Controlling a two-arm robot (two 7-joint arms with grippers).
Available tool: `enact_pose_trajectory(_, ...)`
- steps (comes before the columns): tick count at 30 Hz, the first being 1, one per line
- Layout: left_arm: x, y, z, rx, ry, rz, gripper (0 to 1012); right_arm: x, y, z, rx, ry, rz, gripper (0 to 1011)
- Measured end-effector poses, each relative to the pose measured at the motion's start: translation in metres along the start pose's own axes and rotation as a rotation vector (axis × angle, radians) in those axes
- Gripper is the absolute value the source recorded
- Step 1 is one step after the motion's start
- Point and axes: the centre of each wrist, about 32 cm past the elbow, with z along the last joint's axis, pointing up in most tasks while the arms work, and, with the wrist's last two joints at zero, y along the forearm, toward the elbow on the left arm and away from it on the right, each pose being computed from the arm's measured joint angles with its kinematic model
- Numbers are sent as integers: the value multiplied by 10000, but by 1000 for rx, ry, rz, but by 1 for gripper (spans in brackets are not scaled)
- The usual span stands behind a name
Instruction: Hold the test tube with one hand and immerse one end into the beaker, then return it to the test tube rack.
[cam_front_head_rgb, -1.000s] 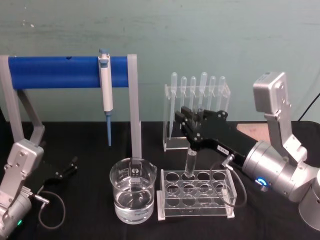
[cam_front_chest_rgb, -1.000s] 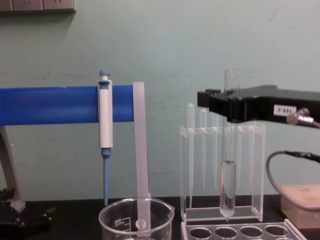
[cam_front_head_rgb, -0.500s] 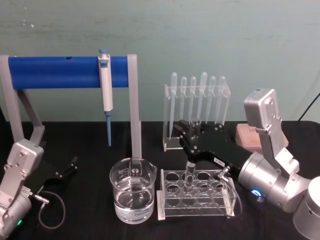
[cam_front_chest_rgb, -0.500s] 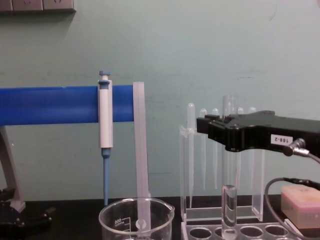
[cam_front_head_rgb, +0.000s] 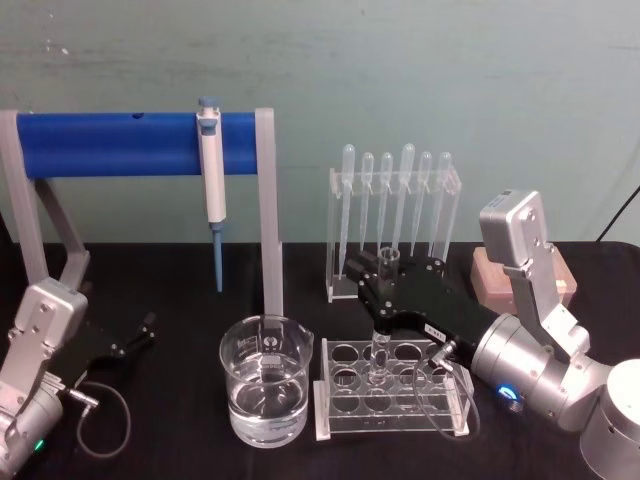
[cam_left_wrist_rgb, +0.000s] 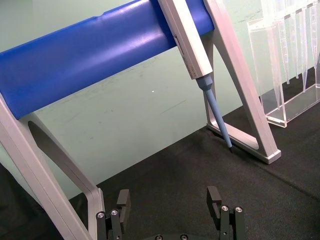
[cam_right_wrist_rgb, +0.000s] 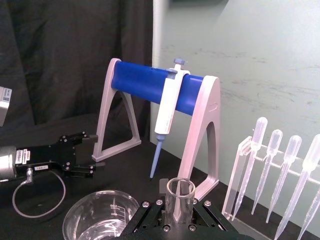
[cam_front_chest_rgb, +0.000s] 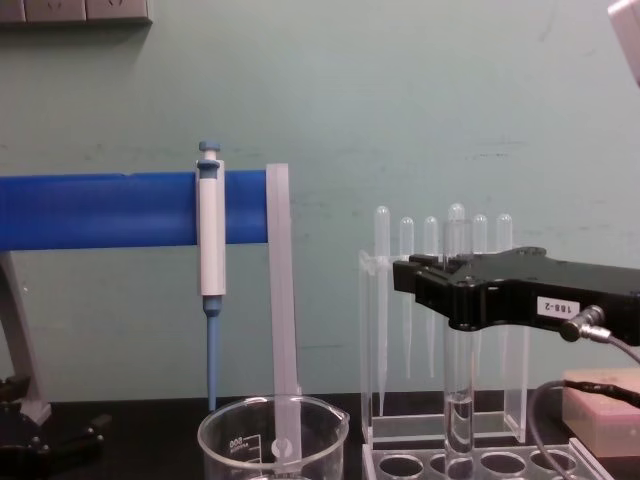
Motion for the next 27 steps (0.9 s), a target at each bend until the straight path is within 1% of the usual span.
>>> enact_pose_trajectory(27, 0, 0, 0, 0, 0, 0, 1000, -26, 27, -173, -34, 16, 0, 134)
